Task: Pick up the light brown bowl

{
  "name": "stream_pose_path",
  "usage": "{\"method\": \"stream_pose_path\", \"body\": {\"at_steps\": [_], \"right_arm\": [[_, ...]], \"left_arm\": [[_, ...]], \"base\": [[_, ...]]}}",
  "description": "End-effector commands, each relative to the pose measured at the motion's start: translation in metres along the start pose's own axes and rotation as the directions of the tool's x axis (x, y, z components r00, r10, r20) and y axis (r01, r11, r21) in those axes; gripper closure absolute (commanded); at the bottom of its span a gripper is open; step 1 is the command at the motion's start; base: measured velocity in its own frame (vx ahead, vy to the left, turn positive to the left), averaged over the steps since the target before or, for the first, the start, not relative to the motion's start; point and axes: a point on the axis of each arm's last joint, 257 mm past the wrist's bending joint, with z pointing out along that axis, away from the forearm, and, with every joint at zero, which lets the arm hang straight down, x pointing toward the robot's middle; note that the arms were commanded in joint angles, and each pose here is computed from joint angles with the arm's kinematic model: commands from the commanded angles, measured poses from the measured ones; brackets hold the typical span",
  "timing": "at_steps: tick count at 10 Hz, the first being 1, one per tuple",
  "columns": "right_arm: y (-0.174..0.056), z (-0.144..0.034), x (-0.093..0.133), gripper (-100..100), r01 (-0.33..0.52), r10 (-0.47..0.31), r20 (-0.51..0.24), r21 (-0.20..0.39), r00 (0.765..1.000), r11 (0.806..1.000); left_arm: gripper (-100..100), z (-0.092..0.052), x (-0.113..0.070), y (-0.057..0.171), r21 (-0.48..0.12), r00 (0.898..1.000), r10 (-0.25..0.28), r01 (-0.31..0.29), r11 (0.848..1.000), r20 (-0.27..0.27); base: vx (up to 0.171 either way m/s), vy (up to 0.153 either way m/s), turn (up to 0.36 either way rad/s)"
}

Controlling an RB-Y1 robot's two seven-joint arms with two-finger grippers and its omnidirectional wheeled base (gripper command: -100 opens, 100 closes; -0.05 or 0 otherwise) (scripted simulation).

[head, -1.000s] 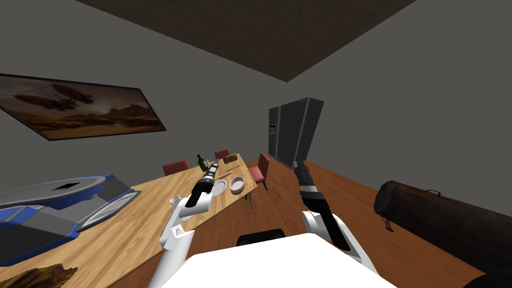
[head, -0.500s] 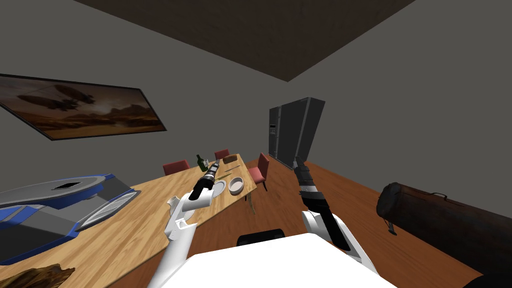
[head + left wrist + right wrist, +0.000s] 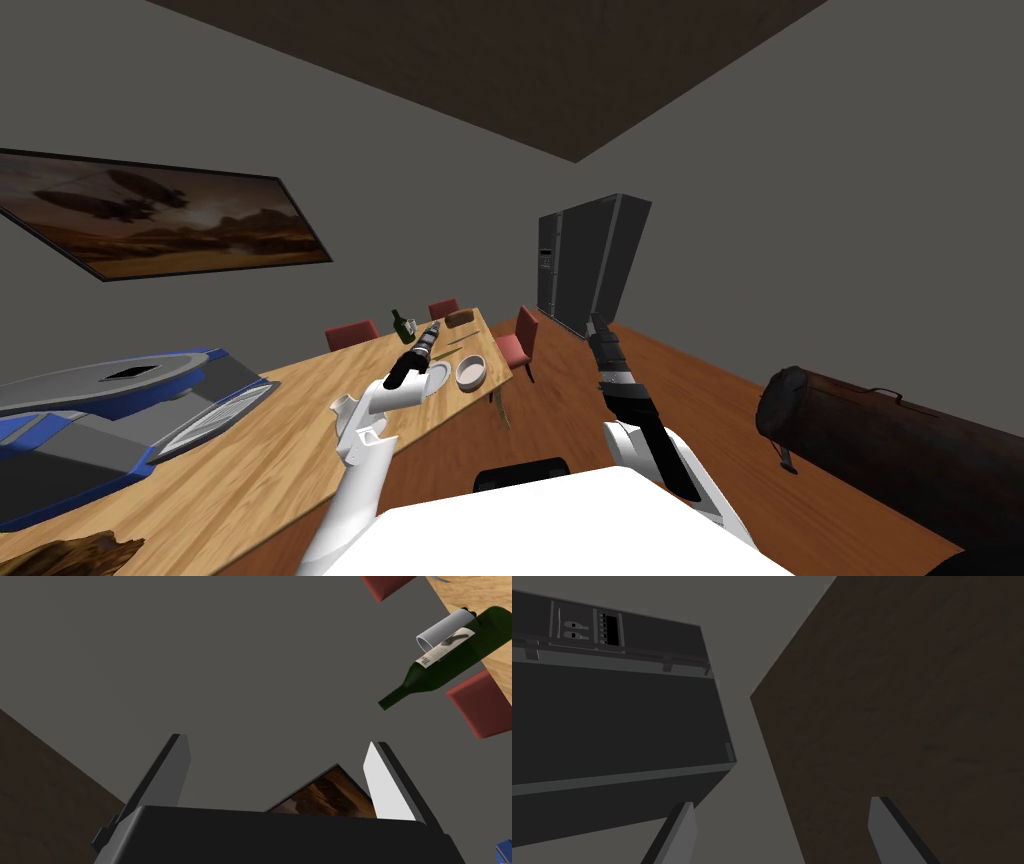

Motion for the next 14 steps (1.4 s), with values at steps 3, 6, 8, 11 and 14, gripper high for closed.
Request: {"method": "stream_pose_path", "body": {"at_steps": [3, 6, 8, 11, 14], "right_arm": [[0.0, 0.0, 0.0, 0, 0.0, 0.0, 0.0, 0.0, 1.0, 1.0], [0.0, 0.0, 0.0, 0, 0.0, 0.0, 0.0, 0.0, 1.0, 1.0], [0.0, 0.0, 0.0, 0, 0.0, 0.0, 0.0, 0.0, 1.0, 1.0], [0.0, 0.0, 0.0, 0, 0.0, 0.0, 0.0, 0.0, 1.0, 1.0], [0.0, 0.0, 0.0, 0, 0.0, 0.0, 0.0, 0.0, 1.0, 1.0]], "left_arm": [[-100, 0.009, 0.012, 0.025, -0.103, 0.999, 0.009, -0.014, 0.995, -0.052], [-100, 0.013, 0.021, 0.042, -0.172, 0.996, 0.007, -0.023, 0.985, -0.091], [-100, 0.016, 0.028, 0.054, -0.221, 0.993, 0.003, -0.03, 0.975, -0.121], [-100, 0.015, 0.041, 0.076, -0.303, 0.985, -0.01, -0.043, 0.952, -0.172], [-100, 0.015, 0.057, 0.101, -0.39, 0.972, -0.036, -0.06, 0.919, -0.233]], "base": [[0.025, -0.03, 0.004], [0.014, -0.019, -0.001], [0.015, -0.013, -0.002], [0.022, -0.02, -0.008], [0.024, -0.022, -0.014]]}}
